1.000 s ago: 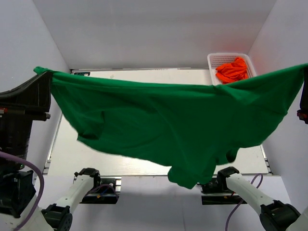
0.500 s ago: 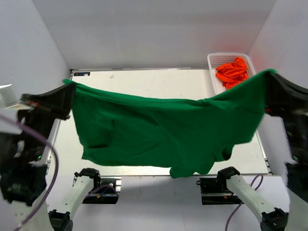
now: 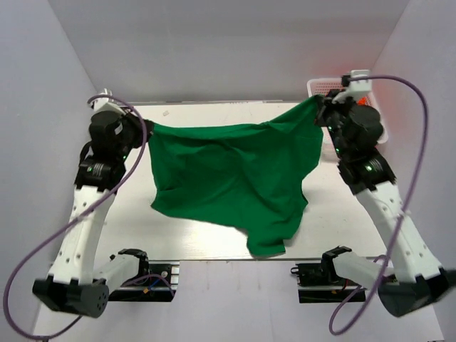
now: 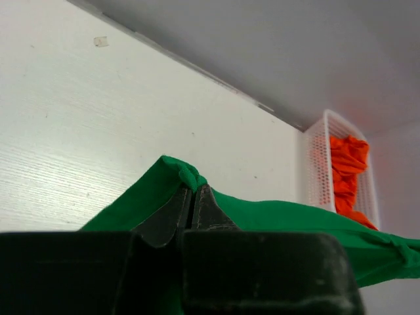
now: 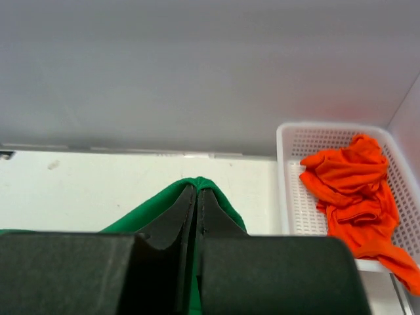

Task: Fold and stack the t-shirts
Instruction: Flatten out the tshirt

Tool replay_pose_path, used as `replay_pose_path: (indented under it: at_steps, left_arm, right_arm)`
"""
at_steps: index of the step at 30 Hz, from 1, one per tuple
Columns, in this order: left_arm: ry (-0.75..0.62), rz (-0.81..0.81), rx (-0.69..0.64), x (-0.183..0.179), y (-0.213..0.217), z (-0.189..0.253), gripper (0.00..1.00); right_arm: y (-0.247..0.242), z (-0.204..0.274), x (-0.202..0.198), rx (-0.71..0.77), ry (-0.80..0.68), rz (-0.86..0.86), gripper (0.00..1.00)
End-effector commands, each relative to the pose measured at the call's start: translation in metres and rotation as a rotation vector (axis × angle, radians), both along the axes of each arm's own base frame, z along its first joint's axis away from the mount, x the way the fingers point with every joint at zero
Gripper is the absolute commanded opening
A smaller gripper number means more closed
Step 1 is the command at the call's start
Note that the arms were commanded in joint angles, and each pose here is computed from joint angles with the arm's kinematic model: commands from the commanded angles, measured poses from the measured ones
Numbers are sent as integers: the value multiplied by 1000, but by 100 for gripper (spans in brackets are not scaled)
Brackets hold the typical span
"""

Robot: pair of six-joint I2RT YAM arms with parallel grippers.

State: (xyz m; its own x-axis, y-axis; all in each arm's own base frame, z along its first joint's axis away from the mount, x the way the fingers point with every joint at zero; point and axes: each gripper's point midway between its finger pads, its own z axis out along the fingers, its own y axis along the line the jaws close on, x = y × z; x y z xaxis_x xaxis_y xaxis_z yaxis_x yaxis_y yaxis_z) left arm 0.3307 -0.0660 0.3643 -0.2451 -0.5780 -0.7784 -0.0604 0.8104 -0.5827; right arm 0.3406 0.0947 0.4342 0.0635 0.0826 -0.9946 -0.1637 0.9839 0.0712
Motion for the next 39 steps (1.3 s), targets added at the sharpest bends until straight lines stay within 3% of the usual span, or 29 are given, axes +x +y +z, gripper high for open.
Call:
replay_pose_path:
  at_steps: [1, 8, 9, 11, 15, 16, 17, 18, 21, 22, 23, 24, 25, 26, 28, 32, 33, 34, 37, 39]
  left_arm:
    - [-26, 64, 0, 34, 7, -3, 0]
    - [74, 92, 7, 117, -1, -48, 0]
    - [139, 92, 19, 137, -4, -77, 0]
    - [132, 79, 14, 164, -10, -80, 0]
    - [215, 88, 28, 219, -13, -130, 0]
    - [184, 100, 21, 236, -8, -119, 0]
    - [243, 101, 31, 252, -10, -156, 0]
    - [209, 123, 29, 269, -4, -146, 0]
    - [193, 140, 22, 320, 4, -173, 0]
    - [189, 139, 16, 332, 9, -181, 9]
    - [183, 112, 5, 342, 3, -186, 58]
    - [123, 98, -10, 358, 4, -168, 99]
    - [148, 80, -18, 370, 6, -199, 100]
    - [145, 19, -47, 372, -6, -198, 100]
    - [103, -28, -70, 374, -3, -179, 100]
    - [113, -48, -35, 342, -2, -162, 100]
    - [130, -51, -23, 334, -1, -159, 100]
    - [147, -49, 1, 326, 1, -156, 100]
    - [244, -57, 36, 289, -6, -157, 100]
    - [334, -93, 42, 262, -14, -179, 100]
  right_arm:
    - [-6, 24, 27, 41, -94, -81, 0]
    - [7, -26, 113, -56, 31, -159, 0]
    - [6, -30, 121, -55, 40, -171, 0]
    - [9, -49, 153, -76, 77, -190, 0]
    - [14, -77, 200, -90, 122, -207, 0]
    - [19, -78, 217, -87, 116, -208, 0]
    - [16, -101, 236, -127, 137, -219, 0]
    - [20, -117, 254, -134, 147, -220, 0]
    - [26, -146, 308, -127, 99, -217, 0]
    - [27, -151, 320, -137, 82, -209, 0]
    - [40, -167, 353, -139, 25, -175, 14]
    - [41, -172, 364, -149, 17, -170, 38]
    - [46, -179, 371, -167, 34, -150, 65]
    - [53, -151, 381, -145, -38, -136, 90]
    - [64, -157, 375, -144, -7, -84, 90]
    - [82, -146, 326, -128, 23, 75, 90]
    - [86, -168, 315, -144, 94, 110, 90]
    - [93, -137, 294, -136, 94, 135, 90]
    - [104, -144, 255, -109, 240, 202, 90]
    - [108, -176, 221, -73, 376, 253, 90]
